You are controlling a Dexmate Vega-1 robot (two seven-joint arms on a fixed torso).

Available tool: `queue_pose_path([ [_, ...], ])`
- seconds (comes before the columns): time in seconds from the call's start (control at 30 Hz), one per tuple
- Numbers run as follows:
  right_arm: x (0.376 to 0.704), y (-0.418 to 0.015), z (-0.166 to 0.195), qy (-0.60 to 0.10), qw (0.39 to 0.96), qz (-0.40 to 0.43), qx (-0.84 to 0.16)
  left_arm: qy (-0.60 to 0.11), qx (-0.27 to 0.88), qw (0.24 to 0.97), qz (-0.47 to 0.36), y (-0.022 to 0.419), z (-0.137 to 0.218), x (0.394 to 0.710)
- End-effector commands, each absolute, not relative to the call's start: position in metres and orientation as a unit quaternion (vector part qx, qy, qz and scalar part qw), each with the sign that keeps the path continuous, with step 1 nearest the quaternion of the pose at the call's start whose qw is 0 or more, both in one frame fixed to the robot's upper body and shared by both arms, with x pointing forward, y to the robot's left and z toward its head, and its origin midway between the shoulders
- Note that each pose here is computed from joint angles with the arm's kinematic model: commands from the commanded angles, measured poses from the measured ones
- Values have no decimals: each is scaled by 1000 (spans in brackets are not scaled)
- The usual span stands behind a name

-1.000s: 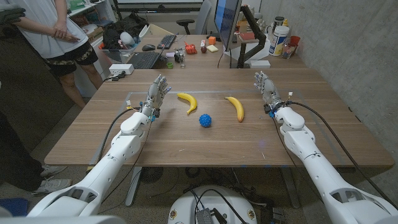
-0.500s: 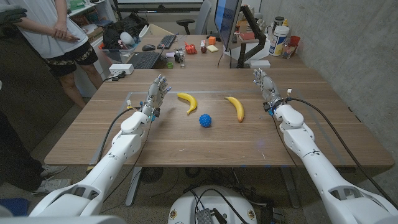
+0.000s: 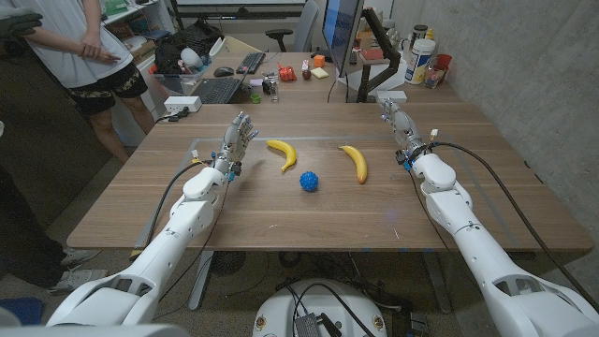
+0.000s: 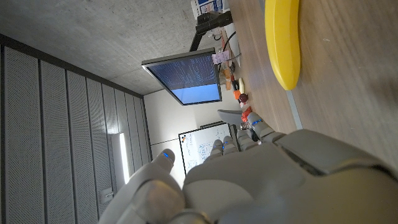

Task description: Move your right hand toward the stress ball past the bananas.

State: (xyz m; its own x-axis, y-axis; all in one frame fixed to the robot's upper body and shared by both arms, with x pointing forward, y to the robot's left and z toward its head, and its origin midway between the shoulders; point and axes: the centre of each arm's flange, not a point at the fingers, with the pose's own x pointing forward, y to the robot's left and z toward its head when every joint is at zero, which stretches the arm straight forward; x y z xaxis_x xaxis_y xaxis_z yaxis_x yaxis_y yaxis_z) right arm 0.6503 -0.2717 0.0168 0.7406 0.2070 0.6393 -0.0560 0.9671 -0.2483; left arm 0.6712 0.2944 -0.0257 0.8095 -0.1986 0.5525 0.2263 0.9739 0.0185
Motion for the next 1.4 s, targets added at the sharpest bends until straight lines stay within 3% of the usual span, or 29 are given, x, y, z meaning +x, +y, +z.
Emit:
queue_pose_path([
  [0.03, 650, -268, 26, -370, 918, 67, -127, -287, -25, 951, -109, 294, -25, 674],
  [1.4, 633, -257, 48, -419, 886, 49, -194, -284, -26, 952, -109, 295, -25, 680],
])
